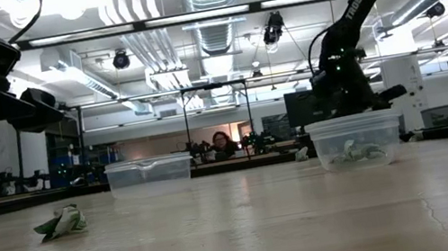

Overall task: Pick and place Stevia / Truvia into bins
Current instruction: Put the middle white stevia packet into the left transparent container

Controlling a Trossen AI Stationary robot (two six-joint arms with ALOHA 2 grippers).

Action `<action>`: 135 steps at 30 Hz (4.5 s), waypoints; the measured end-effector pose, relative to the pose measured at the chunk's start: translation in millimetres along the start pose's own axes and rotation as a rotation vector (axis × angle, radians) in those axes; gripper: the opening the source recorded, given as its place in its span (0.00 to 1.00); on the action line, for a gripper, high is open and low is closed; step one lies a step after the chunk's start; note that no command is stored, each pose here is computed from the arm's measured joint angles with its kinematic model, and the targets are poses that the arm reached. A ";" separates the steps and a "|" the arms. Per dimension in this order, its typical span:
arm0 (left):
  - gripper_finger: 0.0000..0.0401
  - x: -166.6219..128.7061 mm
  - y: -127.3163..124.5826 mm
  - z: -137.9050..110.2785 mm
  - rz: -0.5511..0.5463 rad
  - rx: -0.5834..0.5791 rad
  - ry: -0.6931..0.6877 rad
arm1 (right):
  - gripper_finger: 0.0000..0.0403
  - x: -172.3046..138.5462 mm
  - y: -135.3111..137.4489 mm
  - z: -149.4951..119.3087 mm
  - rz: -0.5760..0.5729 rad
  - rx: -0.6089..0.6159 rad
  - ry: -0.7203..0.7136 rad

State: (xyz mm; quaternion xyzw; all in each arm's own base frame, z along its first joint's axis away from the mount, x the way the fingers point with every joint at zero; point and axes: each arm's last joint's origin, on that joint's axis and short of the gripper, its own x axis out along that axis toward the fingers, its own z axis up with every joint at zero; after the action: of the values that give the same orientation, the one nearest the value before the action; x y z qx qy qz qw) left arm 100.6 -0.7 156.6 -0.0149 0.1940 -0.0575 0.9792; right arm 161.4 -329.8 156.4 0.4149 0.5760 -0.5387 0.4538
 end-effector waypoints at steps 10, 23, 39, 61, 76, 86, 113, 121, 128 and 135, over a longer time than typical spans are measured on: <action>0.52 0.0 0.0 0.0 0.001 0.000 0.000 | 0.34 10.9 -0.2 -1.7 -0.062 0.045 -0.045; 0.52 0.0 0.0 -0.1 0.001 0.000 0.001 | 0.34 20.3 -12.0 -2.3 -0.051 0.086 -0.013; 0.52 0.0 0.0 0.0 0.001 0.000 0.000 | 0.34 20.9 -12.4 -2.8 -0.018 0.094 0.008; 0.52 0.0 0.0 0.0 0.001 0.000 0.000 | 0.02 -0.1 -5.5 -12.9 0.059 -0.178 -0.021; 0.52 0.0 0.0 -0.1 0.000 0.000 0.001 | 0.02 -87.2 22.9 -96.0 0.322 -0.370 -0.456; 0.52 0.0 0.0 0.0 0.000 0.000 0.000 | 0.02 -80.4 64.6 -161.0 0.882 -0.642 -0.763; 0.52 0.0 0.0 0.0 0.000 0.000 0.000 | 0.02 -24.8 207.4 -190.5 1.546 -0.954 -0.961; 0.52 0.0 0.0 0.0 0.001 0.000 0.000 | 0.02 -31.3 244.2 -197.7 1.599 -1.017 -0.966; 0.52 0.0 0.0 0.0 0.000 0.000 0.000 | 0.02 -41.2 269.4 -201.6 1.666 -1.062 -0.950; 0.52 0.0 0.0 0.0 0.001 0.000 0.000 | 0.02 -46.1 284.0 -199.6 1.624 -1.080 -0.875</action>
State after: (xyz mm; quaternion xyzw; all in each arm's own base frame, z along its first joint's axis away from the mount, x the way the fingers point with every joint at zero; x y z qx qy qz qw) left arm 100.6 -0.7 156.6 -0.0150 0.1943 -0.0572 0.9792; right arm 432.1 -108.8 133.5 0.1891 0.0764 0.1493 0.9675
